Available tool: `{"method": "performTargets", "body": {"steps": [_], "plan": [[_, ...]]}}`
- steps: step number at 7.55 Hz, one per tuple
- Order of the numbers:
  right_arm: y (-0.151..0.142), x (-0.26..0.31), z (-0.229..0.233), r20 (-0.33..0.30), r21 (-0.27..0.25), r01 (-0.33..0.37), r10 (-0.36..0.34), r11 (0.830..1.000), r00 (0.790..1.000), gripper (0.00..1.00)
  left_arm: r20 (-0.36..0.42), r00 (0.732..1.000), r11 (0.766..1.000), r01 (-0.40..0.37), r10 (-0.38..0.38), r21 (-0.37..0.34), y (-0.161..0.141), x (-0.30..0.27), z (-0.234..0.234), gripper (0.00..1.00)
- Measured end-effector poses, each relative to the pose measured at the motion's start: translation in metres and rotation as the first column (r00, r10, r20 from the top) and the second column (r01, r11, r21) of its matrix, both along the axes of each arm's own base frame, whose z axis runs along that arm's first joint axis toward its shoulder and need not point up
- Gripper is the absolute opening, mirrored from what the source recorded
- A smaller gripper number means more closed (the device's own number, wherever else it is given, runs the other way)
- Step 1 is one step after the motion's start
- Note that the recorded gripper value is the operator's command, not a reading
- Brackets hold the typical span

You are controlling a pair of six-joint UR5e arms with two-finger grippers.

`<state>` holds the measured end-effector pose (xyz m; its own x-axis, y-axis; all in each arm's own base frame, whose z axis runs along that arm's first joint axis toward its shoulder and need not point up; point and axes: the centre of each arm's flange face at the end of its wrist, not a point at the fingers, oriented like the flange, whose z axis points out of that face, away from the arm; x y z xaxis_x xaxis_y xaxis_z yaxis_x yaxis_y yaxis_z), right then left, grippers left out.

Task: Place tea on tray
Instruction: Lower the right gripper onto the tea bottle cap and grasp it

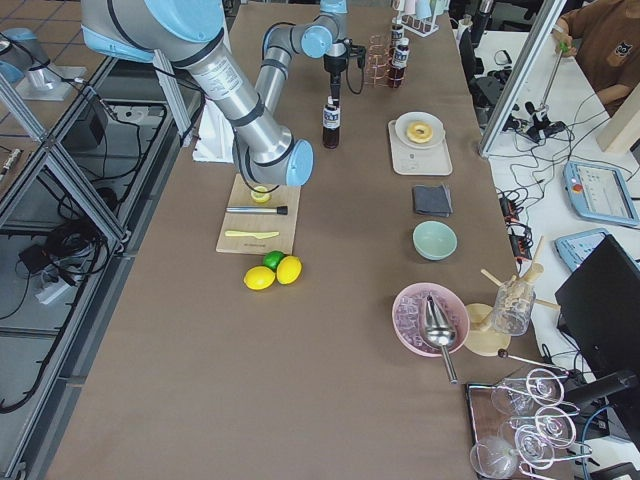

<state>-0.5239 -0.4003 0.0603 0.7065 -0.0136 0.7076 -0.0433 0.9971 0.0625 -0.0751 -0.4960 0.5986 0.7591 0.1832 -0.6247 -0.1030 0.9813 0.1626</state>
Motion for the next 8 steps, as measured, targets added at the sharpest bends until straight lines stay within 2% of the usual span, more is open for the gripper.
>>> {"method": "performTargets", "body": {"steps": [2, 4, 5, 8], "plan": [[0.000, 0.000, 0.001, 0.001, -0.001, 0.001, -0.001, 1.000, 1.000, 0.92, -0.003, 1.000, 1.000, 0.017, -0.017, 0.001, -0.002, -0.009, -0.004, 0.97], [0.001, 0.001, 0.002, 0.001, -0.005, 0.002, -0.002, 1.000, 1.000, 0.76, -0.006, 0.999, 0.999, 0.036, -0.037, -0.007, -0.004, -0.018, -0.009, 0.97], [0.001, 0.001, 0.004, 0.000, -0.010, 0.000, 0.000, 1.000, 1.000, 0.72, -0.006, 0.999, 0.999, 0.042, -0.042, -0.009, -0.005, -0.021, -0.012, 0.97], [0.002, 0.000, 0.012, -0.007, -0.018, -0.003, 0.002, 1.000, 1.000, 0.72, -0.005, 0.999, 0.999, 0.046, -0.046, -0.009, -0.009, -0.024, -0.016, 0.97]]}}
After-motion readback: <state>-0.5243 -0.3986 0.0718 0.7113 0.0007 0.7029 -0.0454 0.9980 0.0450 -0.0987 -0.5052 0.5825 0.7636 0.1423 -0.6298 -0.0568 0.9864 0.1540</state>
